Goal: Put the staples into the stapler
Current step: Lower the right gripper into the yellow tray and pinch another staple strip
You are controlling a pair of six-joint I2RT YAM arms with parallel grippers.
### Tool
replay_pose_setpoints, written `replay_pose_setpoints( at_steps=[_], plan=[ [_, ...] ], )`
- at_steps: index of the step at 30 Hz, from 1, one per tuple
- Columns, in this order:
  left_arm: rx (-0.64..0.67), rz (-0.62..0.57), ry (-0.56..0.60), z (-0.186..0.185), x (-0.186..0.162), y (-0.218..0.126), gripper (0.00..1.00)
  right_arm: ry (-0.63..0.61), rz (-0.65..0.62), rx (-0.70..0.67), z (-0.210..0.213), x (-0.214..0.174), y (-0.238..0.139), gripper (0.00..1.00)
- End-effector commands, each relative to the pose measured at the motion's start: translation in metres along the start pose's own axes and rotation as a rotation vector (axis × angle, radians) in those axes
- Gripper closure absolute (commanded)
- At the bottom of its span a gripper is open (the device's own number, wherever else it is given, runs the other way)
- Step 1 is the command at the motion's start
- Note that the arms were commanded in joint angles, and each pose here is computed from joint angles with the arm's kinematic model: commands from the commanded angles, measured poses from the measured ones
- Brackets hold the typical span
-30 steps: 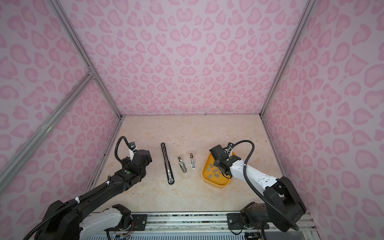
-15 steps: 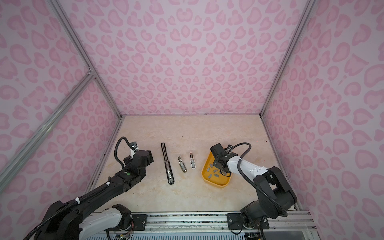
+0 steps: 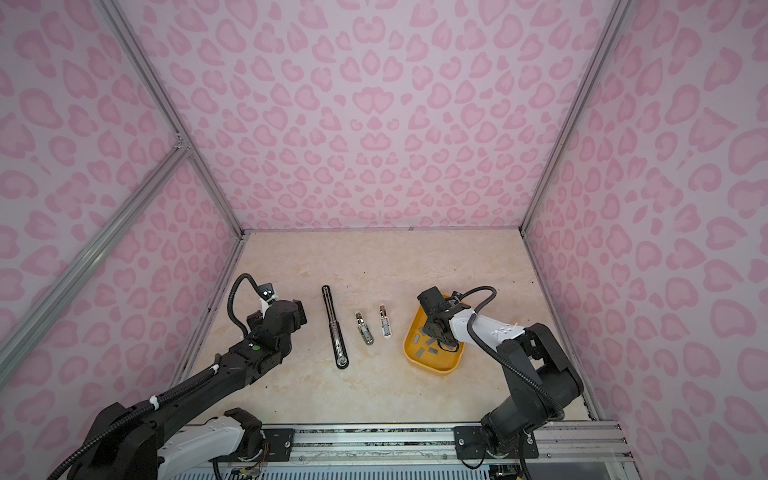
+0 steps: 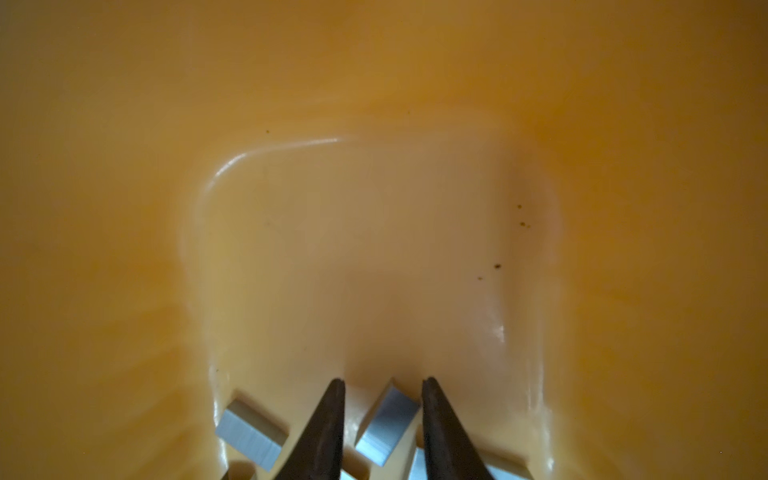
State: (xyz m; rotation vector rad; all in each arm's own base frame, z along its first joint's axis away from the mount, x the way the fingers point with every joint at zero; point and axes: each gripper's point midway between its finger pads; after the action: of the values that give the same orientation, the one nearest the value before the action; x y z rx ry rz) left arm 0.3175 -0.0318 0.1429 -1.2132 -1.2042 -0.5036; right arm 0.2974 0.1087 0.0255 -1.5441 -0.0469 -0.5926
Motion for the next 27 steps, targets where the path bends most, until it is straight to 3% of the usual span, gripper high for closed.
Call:
replay_pose_setpoints(
  at_steps=[1,27],
  plan=[
    [-0.003,-0.028,-0.026,-0.002,0.008,-0.001,0.03,-0.001,0.001,0.012,0.004,0.001,0.002,0.67],
    [0.002,-0.027,-0.025,-0.002,0.008,0.000,0.03,-0.115,-0.018,-0.022,0.007,-0.007,-0.007,0.65]
  ],
)
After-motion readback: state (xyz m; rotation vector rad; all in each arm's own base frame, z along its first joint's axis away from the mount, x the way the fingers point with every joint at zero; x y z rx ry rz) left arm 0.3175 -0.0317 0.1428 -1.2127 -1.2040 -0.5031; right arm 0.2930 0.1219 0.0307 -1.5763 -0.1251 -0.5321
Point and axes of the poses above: each gripper's point midway between its finger pads, its own y axis out along the fingers, its own z axis along the line the jaws close on, x = y × z, and after that the axes turned 9 degrees about -y, right-handed
